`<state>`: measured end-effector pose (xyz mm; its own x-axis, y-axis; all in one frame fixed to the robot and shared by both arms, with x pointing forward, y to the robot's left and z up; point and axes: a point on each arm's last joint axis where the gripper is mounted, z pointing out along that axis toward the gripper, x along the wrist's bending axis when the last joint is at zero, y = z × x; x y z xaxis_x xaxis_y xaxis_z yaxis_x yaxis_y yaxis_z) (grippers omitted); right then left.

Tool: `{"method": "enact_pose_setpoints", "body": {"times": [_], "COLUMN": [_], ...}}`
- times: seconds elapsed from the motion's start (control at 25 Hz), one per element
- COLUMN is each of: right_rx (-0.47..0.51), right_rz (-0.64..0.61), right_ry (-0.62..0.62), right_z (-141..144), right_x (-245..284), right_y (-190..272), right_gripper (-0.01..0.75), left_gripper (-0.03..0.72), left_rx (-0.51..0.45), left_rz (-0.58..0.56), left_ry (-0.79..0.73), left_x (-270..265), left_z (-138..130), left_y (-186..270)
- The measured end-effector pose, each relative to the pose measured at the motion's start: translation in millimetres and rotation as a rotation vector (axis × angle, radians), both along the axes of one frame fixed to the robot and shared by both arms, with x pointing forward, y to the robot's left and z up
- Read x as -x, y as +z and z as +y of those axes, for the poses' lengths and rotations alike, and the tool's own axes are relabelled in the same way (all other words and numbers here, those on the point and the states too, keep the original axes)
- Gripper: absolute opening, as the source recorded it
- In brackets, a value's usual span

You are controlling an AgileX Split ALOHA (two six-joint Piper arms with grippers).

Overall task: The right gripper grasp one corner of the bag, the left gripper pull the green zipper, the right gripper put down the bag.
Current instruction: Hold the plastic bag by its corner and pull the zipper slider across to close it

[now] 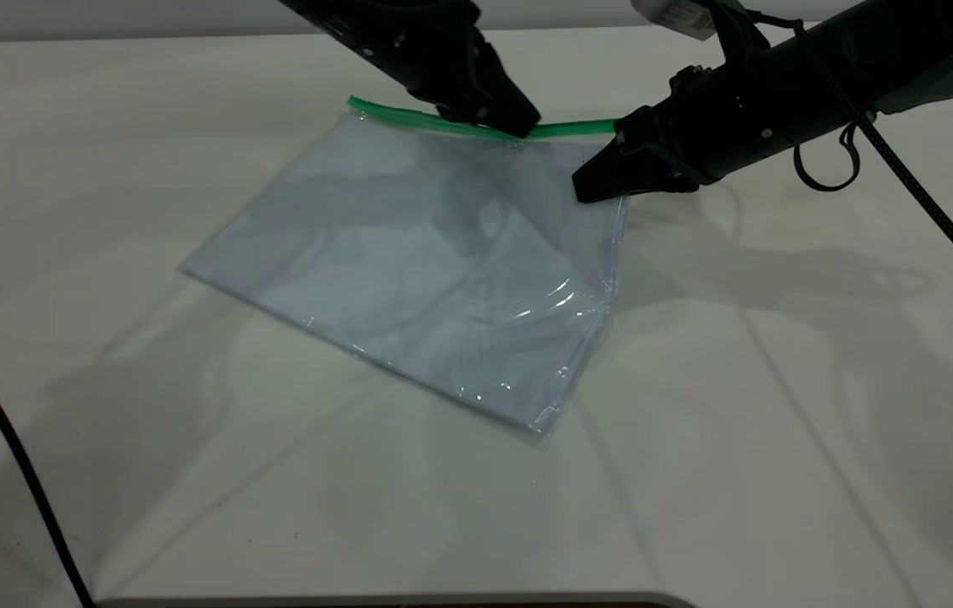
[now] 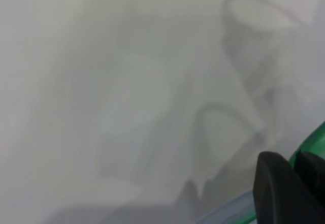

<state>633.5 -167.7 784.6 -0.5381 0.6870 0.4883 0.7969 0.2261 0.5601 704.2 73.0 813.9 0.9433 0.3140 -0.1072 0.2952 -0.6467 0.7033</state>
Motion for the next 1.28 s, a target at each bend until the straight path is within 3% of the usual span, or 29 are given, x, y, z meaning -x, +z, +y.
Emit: {"method": "enact_pose_setpoints", "body": {"times": [0.52, 1.28], "right_rx": [-0.018, -0.018], "right_rz": [0.001, -0.001], "right_ry": [-0.014, -0.011], "right_z": [-12, -13], "right_x": [-3, -3], "right_y": [1, 1], "right_gripper": [0.035, 0.035], "left_gripper": [0.087, 0.097], "left_rx": [-0.036, -0.104], "left_rz": [-0.062, -0.154], "left_ry": [0.072, 0.241], "left_x": [-19, -49], "left_z": [38, 119], "left_y": [-4, -6]}}
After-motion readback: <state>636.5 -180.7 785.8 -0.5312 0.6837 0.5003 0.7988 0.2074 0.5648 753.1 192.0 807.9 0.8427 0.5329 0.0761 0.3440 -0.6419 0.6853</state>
